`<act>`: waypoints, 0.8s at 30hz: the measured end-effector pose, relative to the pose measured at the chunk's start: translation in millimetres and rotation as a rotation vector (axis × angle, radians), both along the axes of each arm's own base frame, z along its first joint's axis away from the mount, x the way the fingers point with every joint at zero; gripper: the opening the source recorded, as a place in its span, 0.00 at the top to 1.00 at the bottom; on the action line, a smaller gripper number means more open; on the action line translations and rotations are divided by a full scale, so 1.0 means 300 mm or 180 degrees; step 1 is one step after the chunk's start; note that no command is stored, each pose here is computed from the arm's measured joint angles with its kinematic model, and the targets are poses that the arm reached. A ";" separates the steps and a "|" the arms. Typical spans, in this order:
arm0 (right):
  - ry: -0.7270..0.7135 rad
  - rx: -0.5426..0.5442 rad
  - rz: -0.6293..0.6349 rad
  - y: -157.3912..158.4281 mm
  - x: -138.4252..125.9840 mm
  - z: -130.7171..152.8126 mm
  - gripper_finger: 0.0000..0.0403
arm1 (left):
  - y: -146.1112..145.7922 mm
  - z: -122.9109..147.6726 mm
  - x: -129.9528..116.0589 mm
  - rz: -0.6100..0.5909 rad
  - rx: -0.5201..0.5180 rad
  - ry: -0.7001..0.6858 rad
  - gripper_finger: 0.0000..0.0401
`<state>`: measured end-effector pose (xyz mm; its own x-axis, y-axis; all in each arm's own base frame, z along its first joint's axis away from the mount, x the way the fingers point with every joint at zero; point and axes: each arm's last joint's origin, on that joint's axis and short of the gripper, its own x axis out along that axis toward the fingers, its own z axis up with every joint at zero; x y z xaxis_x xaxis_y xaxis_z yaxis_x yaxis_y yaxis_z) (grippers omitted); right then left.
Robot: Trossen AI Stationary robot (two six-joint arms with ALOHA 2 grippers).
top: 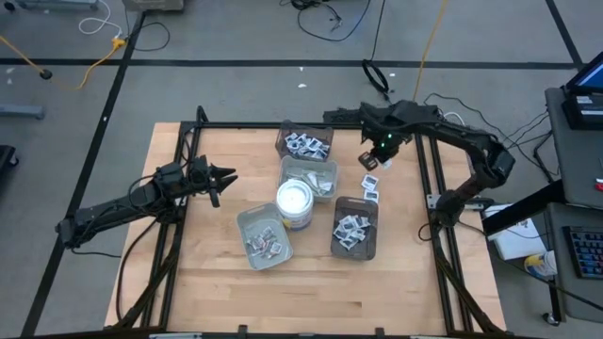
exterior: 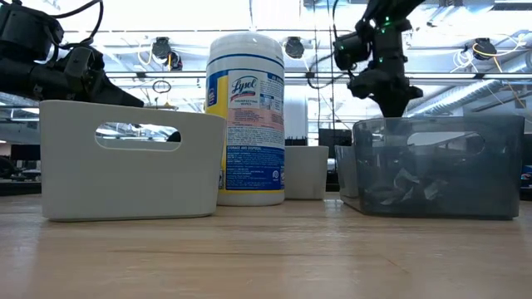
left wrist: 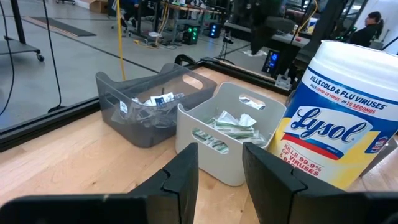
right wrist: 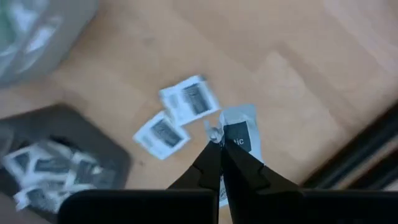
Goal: Pick & Place First Aid Supplies
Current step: Put the towelette pack into the bottom transparent black bin
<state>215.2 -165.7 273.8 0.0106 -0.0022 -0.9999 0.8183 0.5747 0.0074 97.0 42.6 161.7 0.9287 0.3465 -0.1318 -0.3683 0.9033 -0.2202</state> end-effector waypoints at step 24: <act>-0.0337 -0.0038 0.1570 0.643 0.220 0.001 1.00 | 0.000 0.000 0.000 -0.0001 0.0001 0.0000 0.68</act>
